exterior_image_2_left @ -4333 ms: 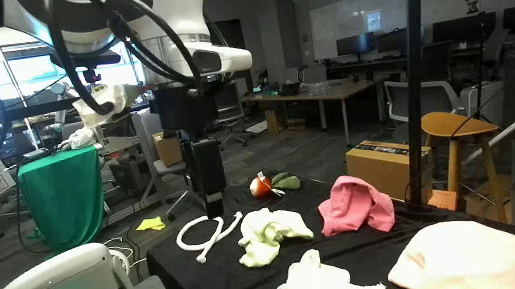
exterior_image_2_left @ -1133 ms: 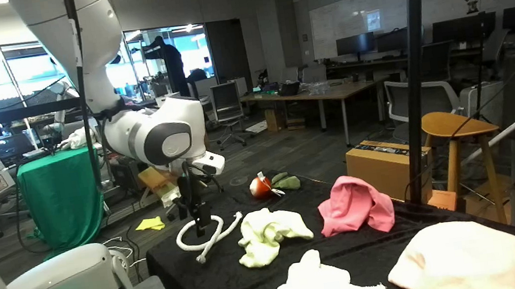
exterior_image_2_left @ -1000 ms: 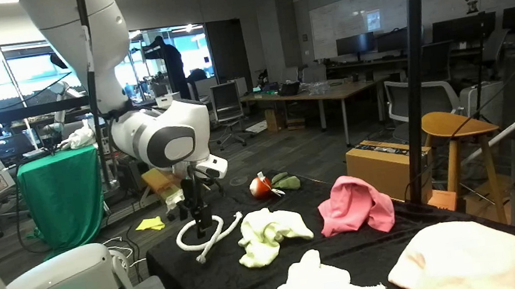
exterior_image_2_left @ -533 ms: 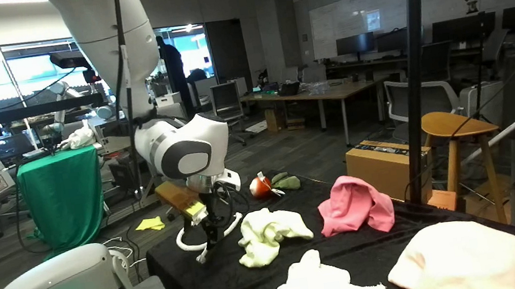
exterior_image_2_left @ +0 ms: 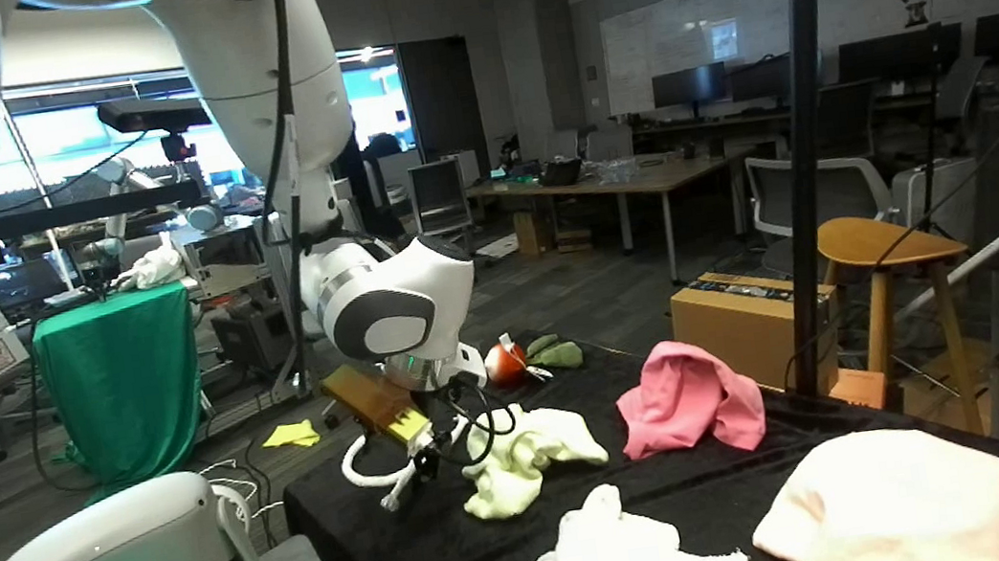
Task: Put all the objects on the table grouped together.
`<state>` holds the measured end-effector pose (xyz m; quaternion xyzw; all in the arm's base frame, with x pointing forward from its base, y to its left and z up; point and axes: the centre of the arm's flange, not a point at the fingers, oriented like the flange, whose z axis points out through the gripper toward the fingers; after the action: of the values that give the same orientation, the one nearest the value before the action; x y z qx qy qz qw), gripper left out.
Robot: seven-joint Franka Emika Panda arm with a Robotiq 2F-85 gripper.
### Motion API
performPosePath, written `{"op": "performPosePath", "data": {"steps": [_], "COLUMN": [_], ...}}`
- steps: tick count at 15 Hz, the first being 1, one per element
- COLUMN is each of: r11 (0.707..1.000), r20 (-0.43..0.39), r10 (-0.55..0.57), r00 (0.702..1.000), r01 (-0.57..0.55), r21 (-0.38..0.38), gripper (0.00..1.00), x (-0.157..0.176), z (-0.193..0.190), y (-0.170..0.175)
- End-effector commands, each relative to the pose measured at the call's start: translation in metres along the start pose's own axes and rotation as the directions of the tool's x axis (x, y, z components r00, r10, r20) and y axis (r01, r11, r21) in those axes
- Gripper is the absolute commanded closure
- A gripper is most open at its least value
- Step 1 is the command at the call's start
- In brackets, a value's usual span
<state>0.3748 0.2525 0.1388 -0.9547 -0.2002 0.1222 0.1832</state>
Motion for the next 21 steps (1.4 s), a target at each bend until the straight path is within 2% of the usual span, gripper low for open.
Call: {"op": "performPosePath", "data": {"steps": [1, 4, 9, 21], "r11": [0.996, 0.99, 0.964, 0.938], "r20": [0.001, 0.027, 0.066, 0.064], "r10": [-0.016, -0.05, -0.129, -0.049], "r00": [1.0, 0.998, 0.989, 0.997], "r01": [0.015, 0.046, 0.11, 0.023], "r21": [0.087, 0.133, 0.241, 0.346], "gripper": [0.0, 0.0, 0.0, 0.0], "x": [0.017, 0.024, 0.028, 0.051], "z": [0.001, -0.001, 0.002, 0.036], "y": [0.018, 0.038, 0.057, 0.074]}}
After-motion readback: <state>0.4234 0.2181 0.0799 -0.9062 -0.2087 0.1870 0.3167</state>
